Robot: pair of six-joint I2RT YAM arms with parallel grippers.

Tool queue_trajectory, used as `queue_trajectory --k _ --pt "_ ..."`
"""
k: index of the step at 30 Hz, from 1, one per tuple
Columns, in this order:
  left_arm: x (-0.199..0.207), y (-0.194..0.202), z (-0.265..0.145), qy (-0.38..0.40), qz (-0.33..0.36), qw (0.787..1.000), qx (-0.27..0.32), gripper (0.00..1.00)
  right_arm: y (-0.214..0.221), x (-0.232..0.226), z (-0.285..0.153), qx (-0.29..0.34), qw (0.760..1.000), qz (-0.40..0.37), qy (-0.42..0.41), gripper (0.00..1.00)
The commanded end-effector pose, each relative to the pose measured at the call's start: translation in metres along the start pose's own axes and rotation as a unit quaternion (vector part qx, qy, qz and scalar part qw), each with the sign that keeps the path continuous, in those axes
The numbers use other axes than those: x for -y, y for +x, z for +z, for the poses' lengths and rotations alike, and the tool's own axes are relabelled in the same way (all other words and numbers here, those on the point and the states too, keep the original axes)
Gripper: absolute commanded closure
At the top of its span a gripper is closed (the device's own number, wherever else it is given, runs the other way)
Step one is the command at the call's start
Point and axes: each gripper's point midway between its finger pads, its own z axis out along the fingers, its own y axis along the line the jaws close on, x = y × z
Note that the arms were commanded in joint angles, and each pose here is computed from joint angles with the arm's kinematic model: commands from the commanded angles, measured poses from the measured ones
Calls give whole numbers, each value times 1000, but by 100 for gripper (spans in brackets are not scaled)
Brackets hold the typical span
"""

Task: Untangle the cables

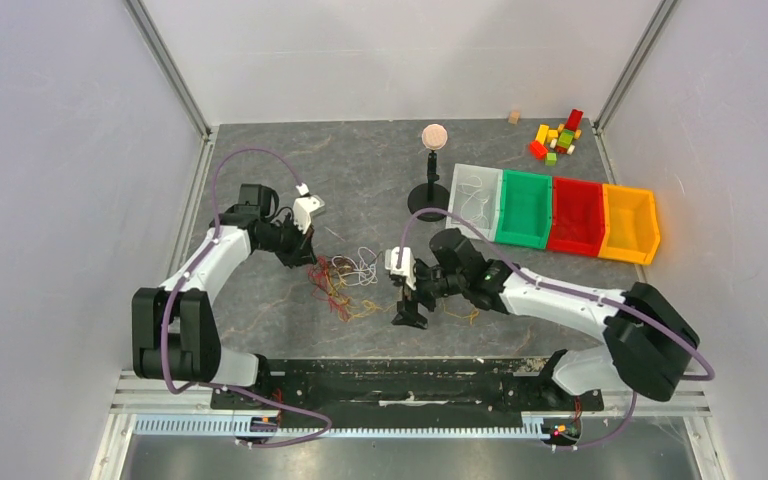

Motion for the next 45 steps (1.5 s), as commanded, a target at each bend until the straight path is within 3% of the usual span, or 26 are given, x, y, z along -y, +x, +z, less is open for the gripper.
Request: queue_trajectory --k 1,9,12,13,15,17,19,22,27,31,35,37,40,42,45 --pt "-2 -21 -3 4 -1 1000 26 92 -25 7 22 84 995 -52 7 13" --pt "-8 -31 -9 -7 -12 999 37 91 0 5 66 70 997 -34 -24 29" --pt "-12 -37 -13 -10 -26 999 47 91 9 3 71 66 997 -30 -22 44" --pt "-15 -42 -17 -11 -31 998 57 90 11 3 70 66 997 -30 -18 55" --pt "-19 -53 -36 -3 -39 995 97 76 17 2 68 62 998 -27 -14 78" --pt "-17 -69 -57 1 -23 990 140 50 16 3 65 64 998 -17 -5 100" --pt "-13 -78 -71 -12 9 987 159 37 7 8 62 74 997 -1 4 100" --pt "16 -85 -86 6 78 979 187 26 -19 20 56 101 994 34 17 100" --pt "85 -69 -57 69 132 970 191 23 -65 32 40 141 987 66 37 100" --pt "121 -85 -32 64 157 953 252 22 -89 30 26 172 982 71 41 100" --pt "126 -99 -2 37 152 953 261 21 -110 27 12 196 978 61 44 100" --pt "109 -99 13 13 109 964 244 26 -121 24 2 209 976 51 43 100" --pt "82 -88 26 -7 61 973 221 52 -142 21 -20 236 969 44 57 100" --pt "65 -76 30 -13 22 977 210 63 -159 25 -40 262 961 39 83 100" --pt "45 -59 28 -20 -16 983 184 65 -189 46 -83 305 941 44 138 100"
